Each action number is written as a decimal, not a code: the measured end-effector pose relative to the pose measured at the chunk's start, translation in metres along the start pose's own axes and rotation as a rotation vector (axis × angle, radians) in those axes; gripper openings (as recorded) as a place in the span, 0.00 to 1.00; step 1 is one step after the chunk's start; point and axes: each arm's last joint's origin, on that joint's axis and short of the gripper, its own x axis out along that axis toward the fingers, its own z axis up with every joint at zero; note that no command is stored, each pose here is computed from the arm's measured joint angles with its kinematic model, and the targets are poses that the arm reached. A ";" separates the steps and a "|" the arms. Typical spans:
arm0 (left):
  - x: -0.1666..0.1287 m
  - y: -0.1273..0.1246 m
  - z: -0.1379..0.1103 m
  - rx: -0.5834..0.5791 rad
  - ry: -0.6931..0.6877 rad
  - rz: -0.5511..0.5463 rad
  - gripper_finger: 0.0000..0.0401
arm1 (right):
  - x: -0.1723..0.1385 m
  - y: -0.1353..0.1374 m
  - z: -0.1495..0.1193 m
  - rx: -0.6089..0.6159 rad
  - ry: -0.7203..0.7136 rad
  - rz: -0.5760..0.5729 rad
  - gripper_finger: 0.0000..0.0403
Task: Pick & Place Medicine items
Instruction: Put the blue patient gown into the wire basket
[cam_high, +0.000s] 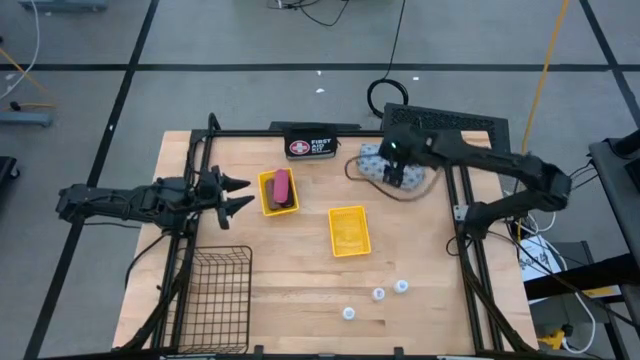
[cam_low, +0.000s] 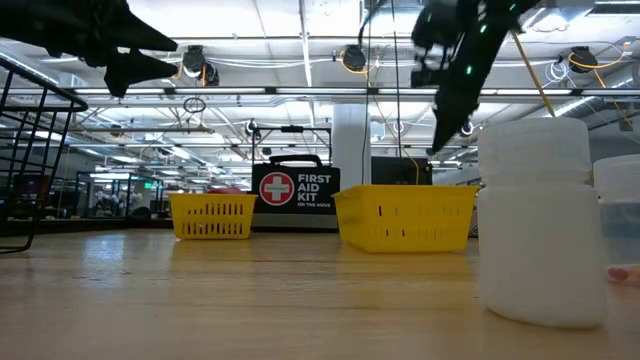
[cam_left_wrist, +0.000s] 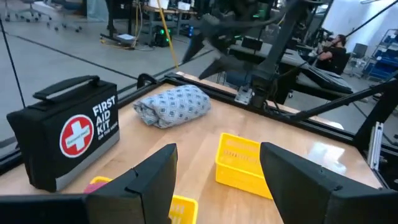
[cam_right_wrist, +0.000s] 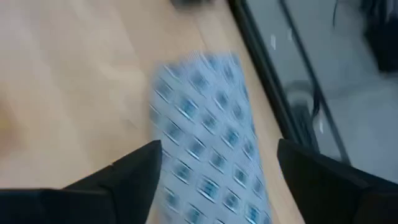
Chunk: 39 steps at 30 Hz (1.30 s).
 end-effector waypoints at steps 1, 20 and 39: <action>0.000 0.000 0.000 -0.005 0.000 -0.001 0.60 | 0.011 -0.006 -0.001 0.002 0.043 0.011 0.79; 0.000 0.000 -0.001 -0.010 0.008 -0.007 0.60 | 0.155 -0.041 -0.039 0.010 0.361 0.308 0.84; 0.000 0.000 -0.001 -0.007 0.009 -0.005 0.60 | 0.184 -0.032 -0.049 -0.031 0.416 0.355 0.24</action>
